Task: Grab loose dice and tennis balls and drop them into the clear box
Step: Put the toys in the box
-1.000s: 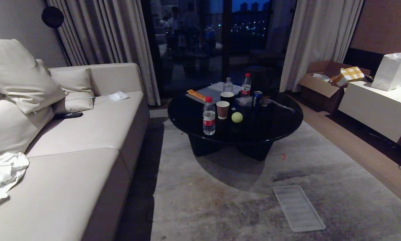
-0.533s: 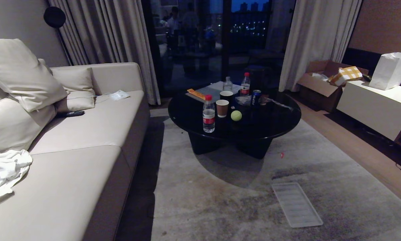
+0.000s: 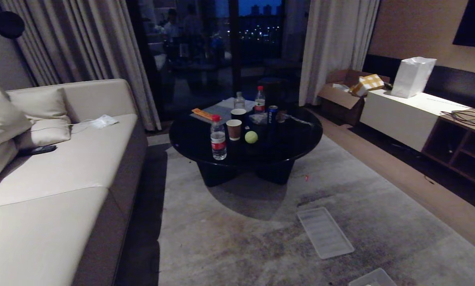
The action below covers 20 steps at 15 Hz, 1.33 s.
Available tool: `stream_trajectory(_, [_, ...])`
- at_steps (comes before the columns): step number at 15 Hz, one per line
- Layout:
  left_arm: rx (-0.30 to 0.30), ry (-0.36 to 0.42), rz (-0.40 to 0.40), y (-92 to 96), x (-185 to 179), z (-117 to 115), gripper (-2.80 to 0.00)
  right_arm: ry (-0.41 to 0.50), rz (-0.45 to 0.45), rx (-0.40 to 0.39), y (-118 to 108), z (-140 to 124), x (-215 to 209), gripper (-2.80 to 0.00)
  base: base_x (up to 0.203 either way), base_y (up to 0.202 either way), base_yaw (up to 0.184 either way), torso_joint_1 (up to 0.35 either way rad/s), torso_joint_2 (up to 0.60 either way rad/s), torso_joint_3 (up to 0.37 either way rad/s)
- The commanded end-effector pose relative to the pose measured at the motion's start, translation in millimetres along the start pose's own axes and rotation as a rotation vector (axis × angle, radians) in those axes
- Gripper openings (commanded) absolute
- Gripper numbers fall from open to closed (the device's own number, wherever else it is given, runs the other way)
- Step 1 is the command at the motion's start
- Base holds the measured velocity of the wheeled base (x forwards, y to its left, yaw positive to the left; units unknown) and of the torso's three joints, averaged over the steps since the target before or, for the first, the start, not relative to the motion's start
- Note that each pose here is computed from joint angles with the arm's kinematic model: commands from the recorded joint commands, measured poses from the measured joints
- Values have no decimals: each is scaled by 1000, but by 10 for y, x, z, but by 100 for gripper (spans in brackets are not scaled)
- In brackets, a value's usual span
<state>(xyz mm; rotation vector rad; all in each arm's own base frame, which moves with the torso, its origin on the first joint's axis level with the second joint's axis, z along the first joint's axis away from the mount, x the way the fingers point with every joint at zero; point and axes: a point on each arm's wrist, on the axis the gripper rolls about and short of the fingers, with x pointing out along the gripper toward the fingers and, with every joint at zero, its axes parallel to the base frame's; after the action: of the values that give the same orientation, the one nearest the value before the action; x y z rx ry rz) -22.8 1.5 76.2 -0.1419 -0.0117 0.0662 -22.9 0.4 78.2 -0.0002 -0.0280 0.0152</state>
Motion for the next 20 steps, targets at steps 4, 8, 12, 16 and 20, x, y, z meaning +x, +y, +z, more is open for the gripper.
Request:
stream_trajectory(4, [-1, 1, 1, 0, 1, 0, -280, 10, 0, 0, 0, -25, 7, -280, 0, 11, -166, 3, 0, 3])
stream_trajectory(8, [-1, 1, 1, 0, 1, 1, -280, 10, 0, 0, 0, -25, 7, -280, 2, 11, -163, -1, 1, 4])
stream_trajectory(12, [-1, 1, 1, 0, 1, 1, -280, 10, 0, -1, 0, -25, 7, -280, -1, 5, -92, 1, 2, 4])
stream_trajectory(16, [-1, -1, -1, 0, 0, 0, -280, 11, 0, 0, 0, -26, 7, -280, 0, 0, 0, 1, 0, -55])
stream_trajectory(20, [-1, 1, 1, 0, 1, 1, -280, 10, 0, 0, 0, -25, 7, -280, 0, 0, 0, 0, 4, -192])
